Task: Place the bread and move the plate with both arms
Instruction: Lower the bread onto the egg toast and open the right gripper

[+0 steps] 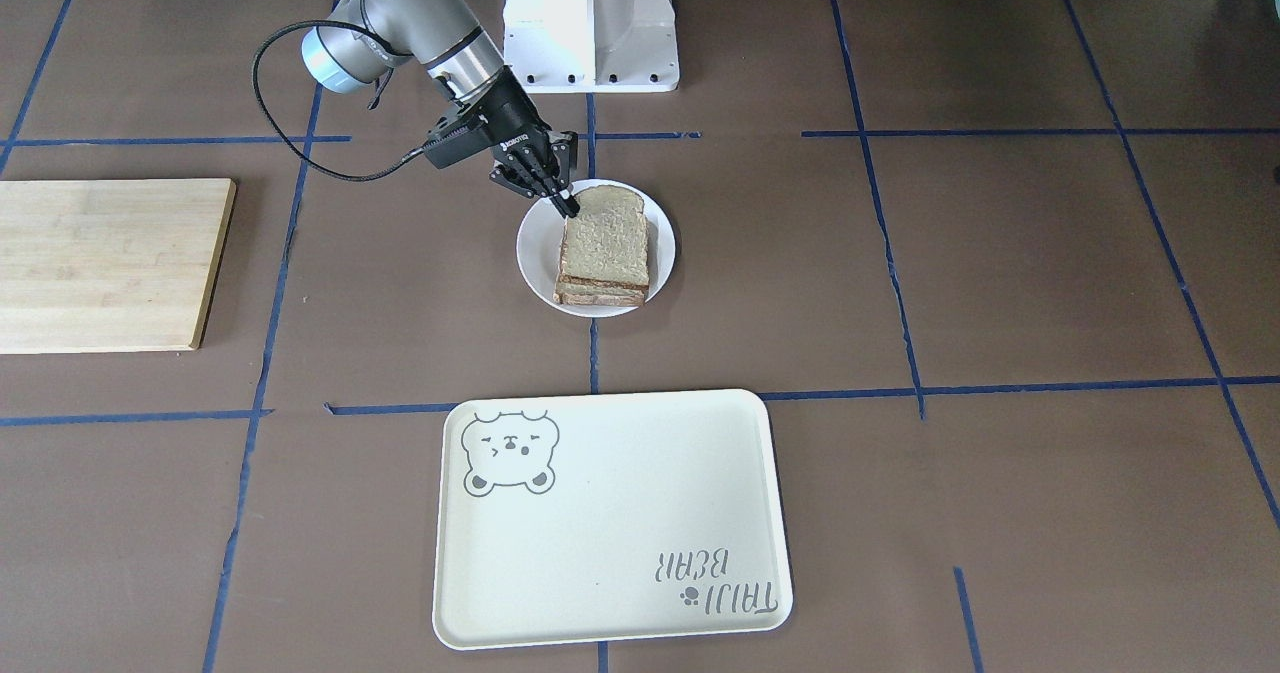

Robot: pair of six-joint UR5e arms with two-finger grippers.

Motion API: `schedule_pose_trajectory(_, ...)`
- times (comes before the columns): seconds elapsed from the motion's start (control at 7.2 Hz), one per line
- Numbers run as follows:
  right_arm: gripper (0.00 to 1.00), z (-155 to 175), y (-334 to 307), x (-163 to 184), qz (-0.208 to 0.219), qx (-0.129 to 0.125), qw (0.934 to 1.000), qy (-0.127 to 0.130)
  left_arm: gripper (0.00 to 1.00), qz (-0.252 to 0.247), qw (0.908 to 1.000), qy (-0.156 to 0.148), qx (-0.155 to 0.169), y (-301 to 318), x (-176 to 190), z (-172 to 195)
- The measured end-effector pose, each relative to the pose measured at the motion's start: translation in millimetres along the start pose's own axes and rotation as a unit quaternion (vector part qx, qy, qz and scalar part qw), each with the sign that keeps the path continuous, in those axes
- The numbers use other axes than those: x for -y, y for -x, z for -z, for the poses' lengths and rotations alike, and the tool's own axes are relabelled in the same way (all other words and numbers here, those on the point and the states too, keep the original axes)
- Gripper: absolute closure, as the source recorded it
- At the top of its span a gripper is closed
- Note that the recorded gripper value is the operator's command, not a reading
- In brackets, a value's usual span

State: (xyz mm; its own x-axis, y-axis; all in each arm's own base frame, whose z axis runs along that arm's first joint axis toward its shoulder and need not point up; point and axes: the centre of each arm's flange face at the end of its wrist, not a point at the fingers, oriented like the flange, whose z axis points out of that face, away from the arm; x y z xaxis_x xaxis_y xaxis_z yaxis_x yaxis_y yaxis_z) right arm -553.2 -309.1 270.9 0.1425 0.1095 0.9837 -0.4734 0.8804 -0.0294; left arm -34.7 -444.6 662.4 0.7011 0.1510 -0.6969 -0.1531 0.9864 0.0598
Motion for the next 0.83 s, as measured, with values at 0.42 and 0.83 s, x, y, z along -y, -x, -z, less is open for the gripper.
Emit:
schedule_pose_trajectory(0.42, 0.0, -3, -8, -1, 0.004, -0.018, 0.9998, -0.003, 0.0, 0.0, 1.0, 0.0, 0.0, 0, 1, 0)
schedule_pose_trajectory(0.83, 0.0, 3, 7, 3, 0.008, -0.037, 0.9993, -0.001, 0.0, 0.0, 1.0, 0.0, 0.0, 0, 1, 0)
